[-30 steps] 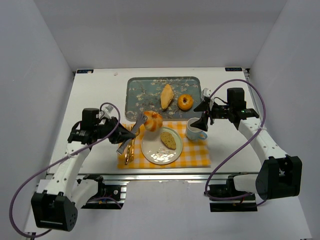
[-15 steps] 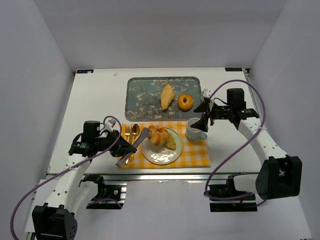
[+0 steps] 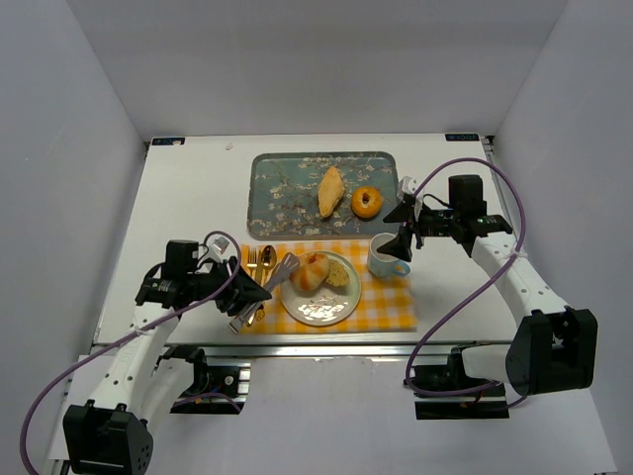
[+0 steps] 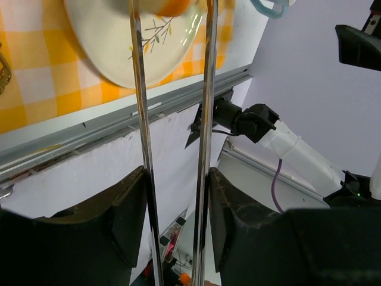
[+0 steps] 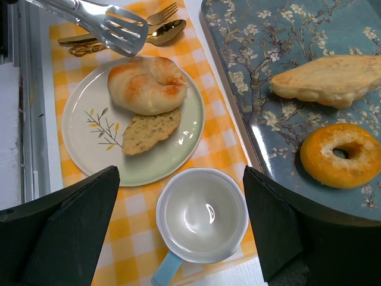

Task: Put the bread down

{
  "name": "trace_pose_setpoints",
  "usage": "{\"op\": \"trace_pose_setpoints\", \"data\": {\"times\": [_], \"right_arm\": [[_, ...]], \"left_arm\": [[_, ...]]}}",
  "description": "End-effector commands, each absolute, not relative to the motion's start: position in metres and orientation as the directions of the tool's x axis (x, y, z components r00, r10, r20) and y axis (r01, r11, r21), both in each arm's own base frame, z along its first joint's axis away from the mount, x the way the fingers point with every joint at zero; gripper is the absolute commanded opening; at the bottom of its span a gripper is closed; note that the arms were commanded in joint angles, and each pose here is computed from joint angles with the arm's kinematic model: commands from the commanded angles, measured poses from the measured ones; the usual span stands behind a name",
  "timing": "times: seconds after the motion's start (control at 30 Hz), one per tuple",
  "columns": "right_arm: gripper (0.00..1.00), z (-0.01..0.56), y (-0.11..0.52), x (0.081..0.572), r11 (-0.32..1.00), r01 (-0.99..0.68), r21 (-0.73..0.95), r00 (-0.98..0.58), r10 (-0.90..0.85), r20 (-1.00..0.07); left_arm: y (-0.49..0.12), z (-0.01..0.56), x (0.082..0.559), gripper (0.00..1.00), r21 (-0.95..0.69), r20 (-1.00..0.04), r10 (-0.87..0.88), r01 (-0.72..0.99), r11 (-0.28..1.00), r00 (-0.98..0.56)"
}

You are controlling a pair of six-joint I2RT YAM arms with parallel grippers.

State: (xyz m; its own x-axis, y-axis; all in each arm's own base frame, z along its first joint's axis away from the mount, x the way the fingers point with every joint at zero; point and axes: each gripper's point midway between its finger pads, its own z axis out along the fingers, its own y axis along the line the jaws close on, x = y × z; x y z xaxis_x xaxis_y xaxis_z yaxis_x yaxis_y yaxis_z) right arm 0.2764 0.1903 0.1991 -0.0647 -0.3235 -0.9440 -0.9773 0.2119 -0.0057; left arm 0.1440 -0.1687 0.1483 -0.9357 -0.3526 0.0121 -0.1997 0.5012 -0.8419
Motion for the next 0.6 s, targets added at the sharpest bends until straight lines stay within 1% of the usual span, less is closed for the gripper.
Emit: {"op": "trace_pose_setpoints", "data": {"times": [0.0,0.13,0.23,0.3,0.33,0.47,0.53,0.57], "right_arm": [[0.89,0.212,0.192,0.273,0.186,-0.982,-0.033,-0.027,-0.307,-0.951],[0.89,0.212,0.192,0.273,0.185,-0.982,-0.031,-0.028,-0.309,-0.951],[0.89,0.213,0.192,0.273,0.187,-0.982,-0.038,-0.021,-0.308,-0.951],[0.89,0.213,0.192,0.273,0.186,-0.982,-0.035,-0.024,-0.307,-0.951],[0.89,0.213,0.193,0.273,0.183,-0.982,-0.036,-0.022,-0.306,-0.952],[0.89,0.214,0.194,0.271,0.177,-0.984,-0.031,-0.023,-0.297,-0.955],[0.89,0.215,0.194,0.272,0.18,-0.983,-0.039,-0.017,-0.301,-0.953],[0.89,0.216,0.193,0.273,0.179,-0.982,-0.053,-0.004,-0.305,-0.952]], "left_arm": [[-0.166,0.169,0.156,0.53,-0.842,-0.077,-0.348,-0.126,0.525,-0.934],[-0.156,0.173,0.168,0.5,-0.791,-0.14,-0.366,-0.118,0.6,-0.92],[-0.145,0.176,0.179,0.44,-0.738,-0.185,-0.397,-0.14,0.66,-0.899],[-0.137,0.183,0.193,0.37,-0.706,-0.242,-0.42,-0.138,0.695,-0.875],[-0.128,0.183,0.204,0.34,-0.67,-0.289,-0.445,-0.153,0.727,-0.848],[-0.114,0.197,0.25,0.3,-0.616,-0.428,-0.464,-0.125,0.778,-0.776],[-0.103,0.185,0.273,0.28,-0.546,-0.466,-0.431,-0.133,0.827,-0.772],[-0.086,0.177,0.285,0.26,-0.455,-0.518,-0.404,-0.157,0.877,-0.754]]}}
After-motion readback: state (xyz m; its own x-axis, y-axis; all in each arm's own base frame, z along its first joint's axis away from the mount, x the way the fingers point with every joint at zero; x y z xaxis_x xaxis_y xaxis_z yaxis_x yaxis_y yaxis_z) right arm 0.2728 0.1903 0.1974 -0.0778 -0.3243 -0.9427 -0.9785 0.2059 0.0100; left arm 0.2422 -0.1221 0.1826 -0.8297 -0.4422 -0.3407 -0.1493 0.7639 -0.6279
